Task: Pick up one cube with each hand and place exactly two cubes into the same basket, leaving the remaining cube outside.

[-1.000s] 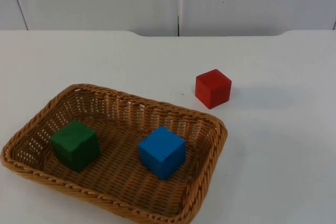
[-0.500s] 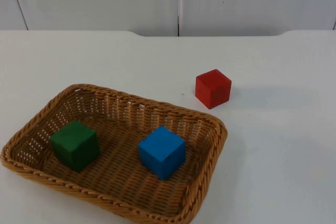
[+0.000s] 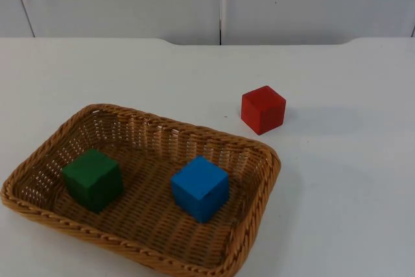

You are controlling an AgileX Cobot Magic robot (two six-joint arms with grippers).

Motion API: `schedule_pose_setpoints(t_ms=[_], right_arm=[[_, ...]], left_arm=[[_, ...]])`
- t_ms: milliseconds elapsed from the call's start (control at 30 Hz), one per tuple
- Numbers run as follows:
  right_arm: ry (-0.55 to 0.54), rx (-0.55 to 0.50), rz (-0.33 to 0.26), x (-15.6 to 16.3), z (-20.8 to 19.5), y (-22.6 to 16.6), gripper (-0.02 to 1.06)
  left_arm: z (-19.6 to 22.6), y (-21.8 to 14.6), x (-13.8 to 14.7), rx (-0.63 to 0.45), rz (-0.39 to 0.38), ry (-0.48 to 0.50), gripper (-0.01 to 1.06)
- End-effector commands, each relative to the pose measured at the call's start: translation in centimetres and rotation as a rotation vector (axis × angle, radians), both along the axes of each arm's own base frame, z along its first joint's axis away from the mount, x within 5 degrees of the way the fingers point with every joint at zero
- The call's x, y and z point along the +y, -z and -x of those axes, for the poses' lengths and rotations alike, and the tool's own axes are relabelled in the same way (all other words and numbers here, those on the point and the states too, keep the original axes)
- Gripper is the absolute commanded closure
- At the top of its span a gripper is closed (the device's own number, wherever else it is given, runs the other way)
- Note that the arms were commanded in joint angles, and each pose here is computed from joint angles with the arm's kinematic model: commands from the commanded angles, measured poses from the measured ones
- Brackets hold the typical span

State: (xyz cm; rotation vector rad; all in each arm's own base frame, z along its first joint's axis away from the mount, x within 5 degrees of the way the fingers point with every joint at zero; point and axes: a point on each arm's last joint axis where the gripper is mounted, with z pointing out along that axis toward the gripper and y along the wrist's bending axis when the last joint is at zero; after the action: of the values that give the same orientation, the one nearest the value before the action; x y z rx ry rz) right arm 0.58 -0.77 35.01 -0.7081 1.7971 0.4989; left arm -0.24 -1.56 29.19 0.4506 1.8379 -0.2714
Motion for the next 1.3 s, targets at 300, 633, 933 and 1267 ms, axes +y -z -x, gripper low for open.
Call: schedule_pose_setpoints(t_ms=[300,633,933,1267], right_arm=[[0.053,-0.022,-0.023,-3.4,2.2,1.6,0.33],[0.108,0.058,0.075,-3.4,1.7,3.4,0.33],[0.108,0.089,0.098,-2.1,0.6,5.5,0.33],[0.121,0.071,0.117,-1.3,-0.3,6.8,0.33]], left_arm=[[0.0,0.0,0.8,0.009,0.010,-0.094,0.21],[0.6,1.0,1.6,0.139,-0.085,-0.149,0.21],[0.6,1.1,1.6,0.148,-0.091,-0.151,0.21],[0.3,1.7,1.6,0.158,-0.090,-0.155,0.21]])
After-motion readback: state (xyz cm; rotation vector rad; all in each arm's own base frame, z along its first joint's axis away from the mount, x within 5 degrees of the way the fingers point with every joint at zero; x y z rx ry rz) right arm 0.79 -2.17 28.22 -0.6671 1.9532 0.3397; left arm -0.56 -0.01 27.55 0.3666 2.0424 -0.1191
